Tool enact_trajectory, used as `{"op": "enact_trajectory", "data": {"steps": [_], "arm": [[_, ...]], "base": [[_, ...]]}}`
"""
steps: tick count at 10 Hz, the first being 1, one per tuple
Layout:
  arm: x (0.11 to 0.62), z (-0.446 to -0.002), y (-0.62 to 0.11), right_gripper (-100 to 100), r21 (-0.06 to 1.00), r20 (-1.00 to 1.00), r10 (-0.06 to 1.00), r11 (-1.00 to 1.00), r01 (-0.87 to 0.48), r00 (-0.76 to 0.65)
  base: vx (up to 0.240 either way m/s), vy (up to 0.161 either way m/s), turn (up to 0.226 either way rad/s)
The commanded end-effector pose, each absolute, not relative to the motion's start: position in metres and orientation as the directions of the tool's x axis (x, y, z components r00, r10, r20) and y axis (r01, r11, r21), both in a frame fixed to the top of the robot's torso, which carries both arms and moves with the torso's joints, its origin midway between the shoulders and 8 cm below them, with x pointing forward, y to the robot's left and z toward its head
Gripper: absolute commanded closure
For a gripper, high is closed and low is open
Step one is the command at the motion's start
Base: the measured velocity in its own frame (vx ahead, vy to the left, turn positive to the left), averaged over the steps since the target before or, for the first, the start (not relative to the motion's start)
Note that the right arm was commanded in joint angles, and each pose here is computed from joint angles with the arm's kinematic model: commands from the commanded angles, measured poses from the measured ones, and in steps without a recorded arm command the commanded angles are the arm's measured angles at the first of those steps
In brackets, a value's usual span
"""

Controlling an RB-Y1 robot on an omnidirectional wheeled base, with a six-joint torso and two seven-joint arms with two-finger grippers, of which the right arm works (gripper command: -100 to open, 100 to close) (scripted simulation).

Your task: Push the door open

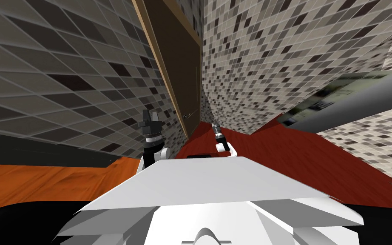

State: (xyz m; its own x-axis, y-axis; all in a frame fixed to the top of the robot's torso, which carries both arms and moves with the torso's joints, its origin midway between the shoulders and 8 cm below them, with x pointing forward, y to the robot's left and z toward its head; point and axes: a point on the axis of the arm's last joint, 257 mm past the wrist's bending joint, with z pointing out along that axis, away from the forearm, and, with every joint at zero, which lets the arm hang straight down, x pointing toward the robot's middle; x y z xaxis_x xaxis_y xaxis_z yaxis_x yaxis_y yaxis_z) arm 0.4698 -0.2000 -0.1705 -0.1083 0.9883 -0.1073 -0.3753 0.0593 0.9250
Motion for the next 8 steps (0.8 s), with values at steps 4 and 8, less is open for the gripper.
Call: {"op": "enact_trajectory", "data": {"steps": [4, 8], "arm": [[0.479, -0.191, -0.183, -100, 0.936, -0.116, 0.982, 0.059, -0.346, -0.147], [0.488, -0.211, -0.168, -100, 0.946, -0.124, 0.975, 0.060, -0.318, -0.186]], "base": [[0.072, -0.055, 0.075], [0.081, -0.055, 0.089]]}}
